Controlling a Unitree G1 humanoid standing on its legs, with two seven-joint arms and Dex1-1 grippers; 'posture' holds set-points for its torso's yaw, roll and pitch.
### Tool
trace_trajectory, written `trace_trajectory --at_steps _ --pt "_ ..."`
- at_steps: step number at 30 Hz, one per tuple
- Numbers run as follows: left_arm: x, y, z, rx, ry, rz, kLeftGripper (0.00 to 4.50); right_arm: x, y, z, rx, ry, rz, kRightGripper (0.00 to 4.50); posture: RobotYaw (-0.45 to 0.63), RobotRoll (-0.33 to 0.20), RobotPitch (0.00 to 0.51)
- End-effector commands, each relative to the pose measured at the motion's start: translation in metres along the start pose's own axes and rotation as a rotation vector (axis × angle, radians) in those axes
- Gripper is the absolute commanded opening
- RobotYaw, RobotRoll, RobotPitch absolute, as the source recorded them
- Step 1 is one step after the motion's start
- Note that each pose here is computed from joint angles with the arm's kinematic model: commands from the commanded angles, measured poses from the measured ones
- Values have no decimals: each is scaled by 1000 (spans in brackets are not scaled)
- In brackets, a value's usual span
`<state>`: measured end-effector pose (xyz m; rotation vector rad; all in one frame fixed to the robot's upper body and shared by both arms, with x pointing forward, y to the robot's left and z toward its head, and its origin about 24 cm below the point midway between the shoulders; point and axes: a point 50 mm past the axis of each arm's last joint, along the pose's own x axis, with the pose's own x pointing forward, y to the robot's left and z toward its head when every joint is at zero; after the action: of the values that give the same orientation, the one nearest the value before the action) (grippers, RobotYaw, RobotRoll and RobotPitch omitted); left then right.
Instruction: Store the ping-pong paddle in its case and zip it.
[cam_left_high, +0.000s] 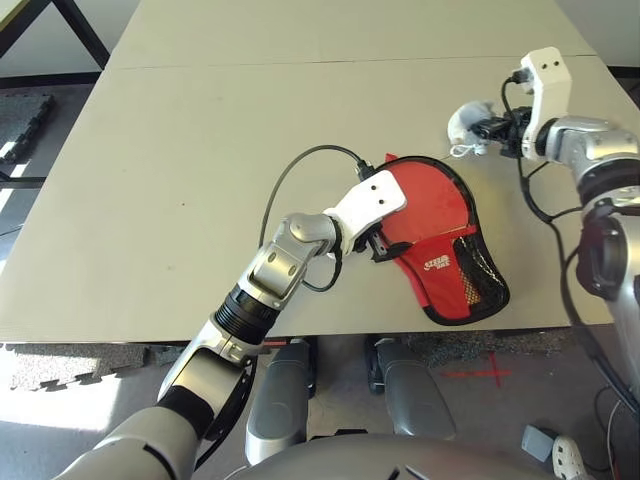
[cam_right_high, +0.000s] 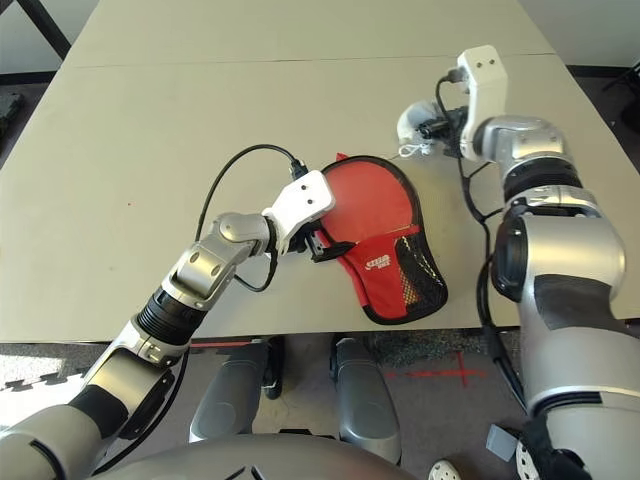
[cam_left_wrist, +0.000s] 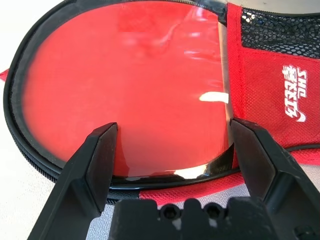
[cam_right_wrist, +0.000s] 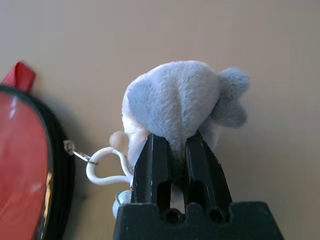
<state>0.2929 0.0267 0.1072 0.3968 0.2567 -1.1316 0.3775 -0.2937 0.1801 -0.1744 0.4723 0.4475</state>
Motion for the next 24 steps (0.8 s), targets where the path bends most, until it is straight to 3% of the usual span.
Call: trace_trajectory --at_steps 1,14,24 --pt "7 -10 -34 -88 134 -62 4500 -26 -14 -5 -30 70 27 36 -50 0 216" --pt "11 -8 -34 -89 128 -68 4500 -67 -6 -32 -29 285 342 35 -80 0 209" --pt "11 -7 -35 -89 133 -66 4500 -73 12 -49 -44 379 461 33 -78 0 213"
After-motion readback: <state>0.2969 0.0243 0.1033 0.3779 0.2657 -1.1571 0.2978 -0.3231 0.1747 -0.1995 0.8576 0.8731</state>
